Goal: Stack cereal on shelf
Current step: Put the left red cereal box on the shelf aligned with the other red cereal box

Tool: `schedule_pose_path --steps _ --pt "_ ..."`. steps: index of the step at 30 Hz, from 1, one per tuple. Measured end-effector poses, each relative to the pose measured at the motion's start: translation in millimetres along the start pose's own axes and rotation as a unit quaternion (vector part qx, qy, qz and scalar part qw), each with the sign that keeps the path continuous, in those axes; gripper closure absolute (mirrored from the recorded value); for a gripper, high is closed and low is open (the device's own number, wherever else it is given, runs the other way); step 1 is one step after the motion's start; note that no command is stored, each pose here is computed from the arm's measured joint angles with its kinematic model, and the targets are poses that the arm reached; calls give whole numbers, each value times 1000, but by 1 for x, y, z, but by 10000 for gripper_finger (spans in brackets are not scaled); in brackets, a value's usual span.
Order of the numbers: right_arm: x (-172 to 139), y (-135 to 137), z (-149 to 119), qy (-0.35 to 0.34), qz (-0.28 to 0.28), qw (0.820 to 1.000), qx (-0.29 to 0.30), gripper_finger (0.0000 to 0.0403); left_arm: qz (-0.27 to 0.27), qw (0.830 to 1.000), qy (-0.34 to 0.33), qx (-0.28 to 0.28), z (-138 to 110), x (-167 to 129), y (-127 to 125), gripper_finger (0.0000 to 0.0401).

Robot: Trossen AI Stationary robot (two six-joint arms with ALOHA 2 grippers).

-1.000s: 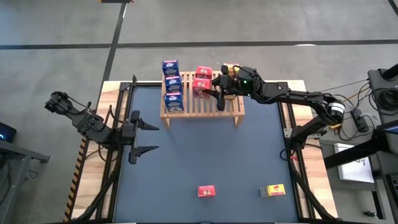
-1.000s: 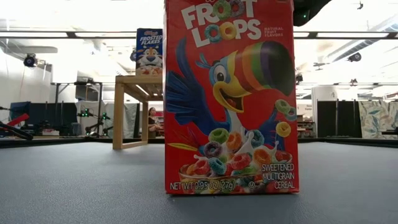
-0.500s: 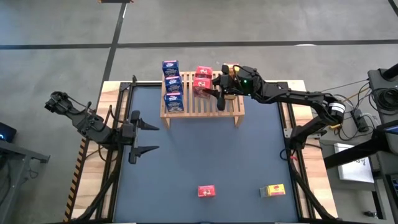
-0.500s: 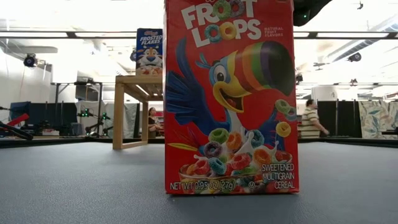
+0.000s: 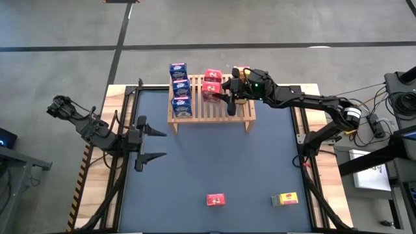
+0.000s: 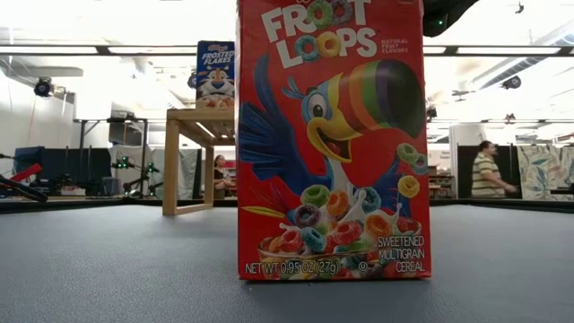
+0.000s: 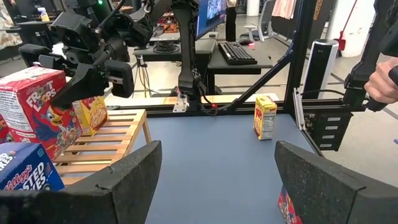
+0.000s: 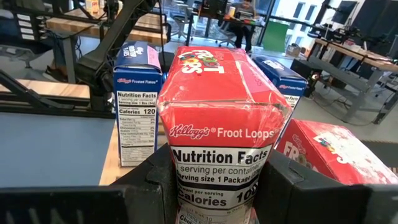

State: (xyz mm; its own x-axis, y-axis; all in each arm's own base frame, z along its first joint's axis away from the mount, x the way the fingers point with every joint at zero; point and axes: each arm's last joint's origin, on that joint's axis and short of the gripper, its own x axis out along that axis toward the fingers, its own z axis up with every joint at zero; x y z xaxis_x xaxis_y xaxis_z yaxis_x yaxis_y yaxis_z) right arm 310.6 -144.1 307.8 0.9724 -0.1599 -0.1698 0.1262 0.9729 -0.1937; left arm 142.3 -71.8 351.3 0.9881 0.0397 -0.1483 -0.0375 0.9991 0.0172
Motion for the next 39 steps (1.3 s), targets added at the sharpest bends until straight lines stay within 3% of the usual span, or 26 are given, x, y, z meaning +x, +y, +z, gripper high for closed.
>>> schedule_pose_path --steps 39 --pt "8 5 8 -6 14 1000 1 264 1 1000 0 8 0 0 0 107"
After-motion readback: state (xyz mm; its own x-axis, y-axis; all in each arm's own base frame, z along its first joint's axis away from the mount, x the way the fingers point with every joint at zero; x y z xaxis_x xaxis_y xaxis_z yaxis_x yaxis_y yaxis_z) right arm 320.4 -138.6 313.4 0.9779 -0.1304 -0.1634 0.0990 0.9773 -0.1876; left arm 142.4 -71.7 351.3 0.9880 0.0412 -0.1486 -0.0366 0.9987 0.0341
